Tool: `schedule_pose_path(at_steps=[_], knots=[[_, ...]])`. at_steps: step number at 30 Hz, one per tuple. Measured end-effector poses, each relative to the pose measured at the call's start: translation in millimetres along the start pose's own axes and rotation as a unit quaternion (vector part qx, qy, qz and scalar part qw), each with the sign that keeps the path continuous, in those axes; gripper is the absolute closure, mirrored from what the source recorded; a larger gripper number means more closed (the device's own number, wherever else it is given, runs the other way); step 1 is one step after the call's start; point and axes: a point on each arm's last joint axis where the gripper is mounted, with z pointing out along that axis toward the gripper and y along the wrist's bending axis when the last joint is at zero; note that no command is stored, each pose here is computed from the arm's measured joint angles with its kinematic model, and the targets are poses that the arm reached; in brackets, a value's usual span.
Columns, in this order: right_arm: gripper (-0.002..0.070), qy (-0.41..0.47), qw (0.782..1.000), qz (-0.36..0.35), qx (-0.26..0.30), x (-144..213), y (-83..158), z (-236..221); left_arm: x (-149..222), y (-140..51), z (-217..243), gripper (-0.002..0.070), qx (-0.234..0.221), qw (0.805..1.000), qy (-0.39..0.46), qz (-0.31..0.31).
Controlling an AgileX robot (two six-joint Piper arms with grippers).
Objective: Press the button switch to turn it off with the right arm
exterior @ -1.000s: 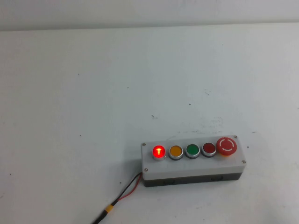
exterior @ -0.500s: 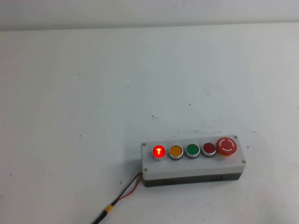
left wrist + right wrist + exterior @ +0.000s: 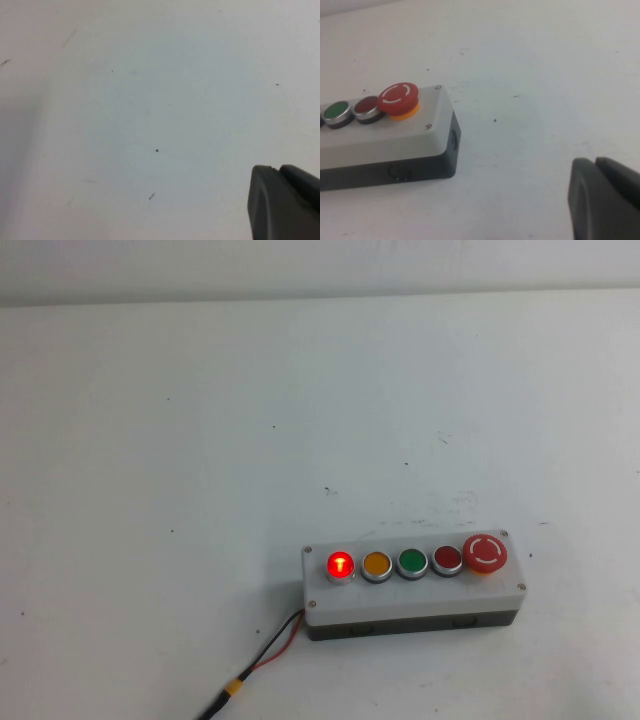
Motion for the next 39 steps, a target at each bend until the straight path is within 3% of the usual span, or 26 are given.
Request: schedule_pose_path(at_steps=[8, 26, 39], knots=[[0.0692, -0.008, 1.0, -0.008, 0.003, -1.5, -0.5, 0.0, 0.0, 0.0, 0.0, 0.0677, 0.0, 1.0, 0.0, 0.0], [0.0692, -0.185, 0.982, -0.023, 0.0, -33.2, 0.7, -6.2, 0.0, 0.0, 0.0, 0.0677, 0.0, 1.0, 0.0, 0.0], [0.0692, -0.177, 0.976, 0.123, -0.037, -43.0, 5.9, -11.5, 0.0, 0.0, 0.0, 0.0677, 0.0, 1.0, 0.0, 0.0]])
